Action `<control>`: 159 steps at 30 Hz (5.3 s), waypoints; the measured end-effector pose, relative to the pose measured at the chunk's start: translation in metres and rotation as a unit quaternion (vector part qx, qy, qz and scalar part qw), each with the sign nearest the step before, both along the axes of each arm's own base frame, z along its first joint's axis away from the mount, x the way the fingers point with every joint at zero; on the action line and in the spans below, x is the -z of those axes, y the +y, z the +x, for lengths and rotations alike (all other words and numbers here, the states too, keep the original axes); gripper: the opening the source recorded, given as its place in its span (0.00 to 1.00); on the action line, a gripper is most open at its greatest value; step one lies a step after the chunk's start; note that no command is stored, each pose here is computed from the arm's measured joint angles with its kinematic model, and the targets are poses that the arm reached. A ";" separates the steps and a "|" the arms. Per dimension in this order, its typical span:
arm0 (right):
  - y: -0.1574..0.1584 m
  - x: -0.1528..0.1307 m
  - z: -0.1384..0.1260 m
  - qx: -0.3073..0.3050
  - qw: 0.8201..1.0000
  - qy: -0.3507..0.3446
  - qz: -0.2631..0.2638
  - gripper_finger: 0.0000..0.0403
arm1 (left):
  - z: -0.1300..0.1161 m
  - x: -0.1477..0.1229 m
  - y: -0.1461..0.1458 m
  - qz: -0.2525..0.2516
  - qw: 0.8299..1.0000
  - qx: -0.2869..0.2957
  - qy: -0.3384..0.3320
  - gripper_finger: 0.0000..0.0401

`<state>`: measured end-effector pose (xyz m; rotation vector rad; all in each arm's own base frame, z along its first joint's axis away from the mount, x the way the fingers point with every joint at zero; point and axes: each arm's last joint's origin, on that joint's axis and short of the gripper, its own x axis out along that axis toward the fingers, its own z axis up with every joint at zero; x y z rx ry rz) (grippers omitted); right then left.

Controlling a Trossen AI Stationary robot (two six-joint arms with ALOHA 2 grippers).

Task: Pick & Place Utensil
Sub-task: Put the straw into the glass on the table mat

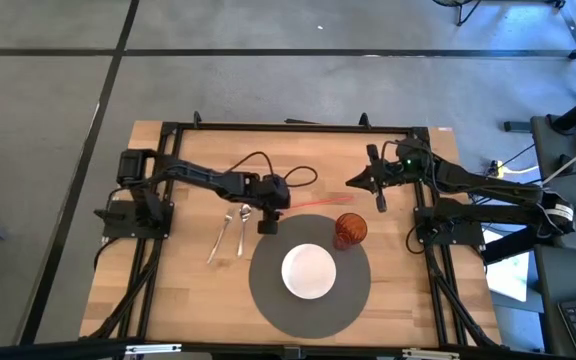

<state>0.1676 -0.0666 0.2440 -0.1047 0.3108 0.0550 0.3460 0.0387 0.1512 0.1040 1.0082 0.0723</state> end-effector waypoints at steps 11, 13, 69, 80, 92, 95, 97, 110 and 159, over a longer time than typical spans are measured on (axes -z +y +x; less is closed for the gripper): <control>0.000 0.001 0.000 -0.001 1.000 0.005 0.000 0.02 | 0.004 0.024 0.013 -0.025 0.999 -0.015 0.019 0.38; 0.000 0.001 0.000 -0.001 1.000 0.005 0.001 0.02 | 0.005 0.025 0.013 -0.025 0.999 -0.015 0.019 0.38; 0.011 -0.056 -0.006 -0.130 0.962 -0.235 0.055 0.12 | -0.031 -0.149 -0.036 0.168 0.938 -0.038 -0.300 0.00; 0.017 -0.085 -0.019 -0.168 0.920 -0.350 0.062 0.66 | -0.030 -0.161 -0.064 0.186 0.915 -0.022 -0.358 0.00; 0.018 -0.092 -0.022 -0.156 0.905 -0.396 -0.004 0.77 | -0.024 -0.157 -0.052 0.176 0.914 -0.050 -0.362 0.00; 0.018 -0.094 -0.024 -0.142 0.899 -0.415 -0.009 0.73 | -0.020 -0.151 -0.047 0.178 0.918 -0.055 -0.349 0.00; 0.017 -0.095 -0.024 -0.133 0.899 -0.418 -0.009 0.71 | -0.016 -0.147 -0.044 0.174 0.919 -0.053 -0.350 0.00; 0.015 -0.093 -0.021 -0.117 0.901 -0.418 -0.005 0.55 | -0.006 -0.134 -0.041 0.185 0.921 -0.052 -0.339 0.00; 0.071 -0.171 -0.052 -0.109 0.977 -0.181 0.015 0.00 | -0.149 -0.084 -0.052 0.156 0.908 -0.173 -0.348 0.00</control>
